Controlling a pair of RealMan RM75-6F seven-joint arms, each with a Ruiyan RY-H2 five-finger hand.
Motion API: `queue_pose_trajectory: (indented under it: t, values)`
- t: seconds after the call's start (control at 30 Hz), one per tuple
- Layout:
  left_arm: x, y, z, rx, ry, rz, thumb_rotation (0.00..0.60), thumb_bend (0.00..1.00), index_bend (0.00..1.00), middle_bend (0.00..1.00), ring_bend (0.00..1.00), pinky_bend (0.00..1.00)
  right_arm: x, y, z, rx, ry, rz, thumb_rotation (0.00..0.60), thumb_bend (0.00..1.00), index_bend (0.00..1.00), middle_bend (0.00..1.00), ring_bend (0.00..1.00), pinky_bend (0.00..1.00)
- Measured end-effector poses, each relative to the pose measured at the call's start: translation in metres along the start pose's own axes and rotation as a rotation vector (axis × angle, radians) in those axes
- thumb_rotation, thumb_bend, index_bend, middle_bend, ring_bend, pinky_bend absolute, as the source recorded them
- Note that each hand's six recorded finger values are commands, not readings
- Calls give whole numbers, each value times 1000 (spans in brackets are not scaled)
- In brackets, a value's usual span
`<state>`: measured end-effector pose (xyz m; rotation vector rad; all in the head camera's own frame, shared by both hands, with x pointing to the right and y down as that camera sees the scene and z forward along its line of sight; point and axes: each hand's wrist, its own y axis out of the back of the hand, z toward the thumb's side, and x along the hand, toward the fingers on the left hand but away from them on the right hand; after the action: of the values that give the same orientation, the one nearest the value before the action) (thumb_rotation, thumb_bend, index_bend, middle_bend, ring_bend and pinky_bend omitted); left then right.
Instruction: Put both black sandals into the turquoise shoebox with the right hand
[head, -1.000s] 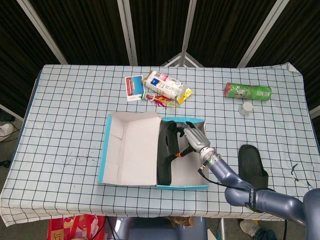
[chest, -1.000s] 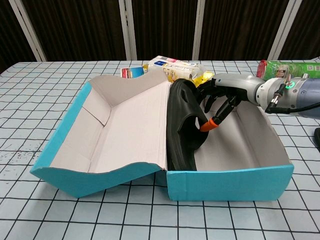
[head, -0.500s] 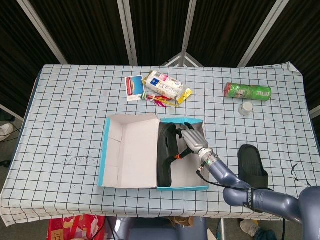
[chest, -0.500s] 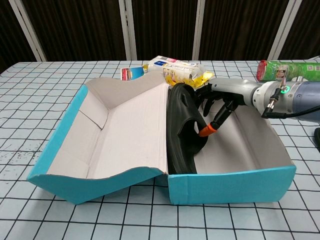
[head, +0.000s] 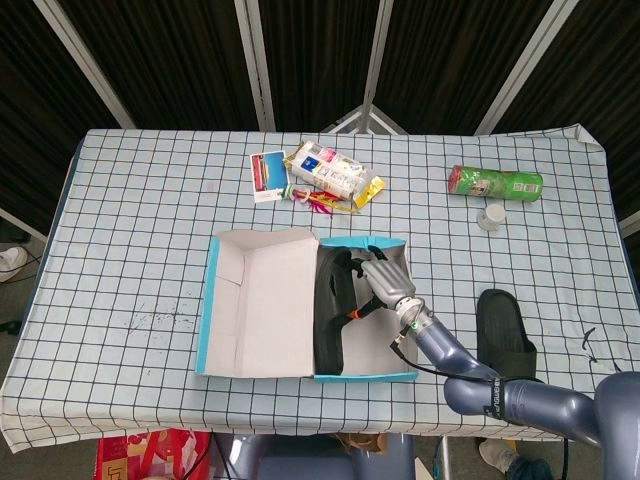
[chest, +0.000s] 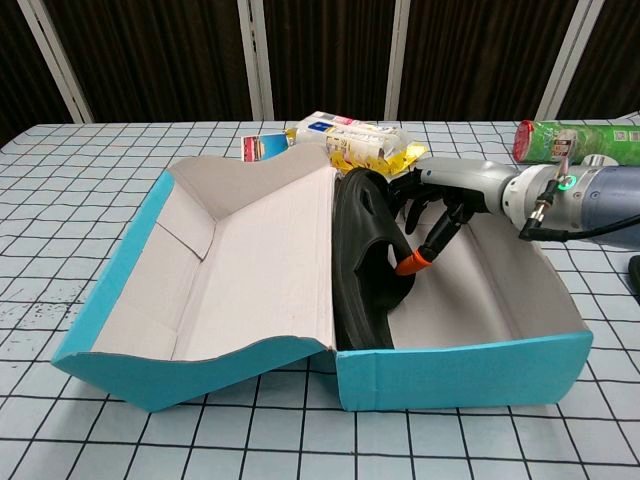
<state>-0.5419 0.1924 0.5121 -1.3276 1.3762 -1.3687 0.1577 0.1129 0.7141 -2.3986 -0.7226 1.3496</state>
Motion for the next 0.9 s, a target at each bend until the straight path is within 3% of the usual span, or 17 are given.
queue_pose_trajectory:
  t: [0.6, 0.9]
  values:
    - [0, 1, -1, 16, 7, 7, 600, 374, 152, 57, 32, 131, 12, 28, 26, -103, 138, -178, 600, 556, 766, 660, 346, 0]
    - [0, 1, -1, 15, 8, 6, 600, 373, 152, 57, 32, 131, 14, 35, 30, -130, 181, -224, 600, 557, 766, 660, 346, 0]
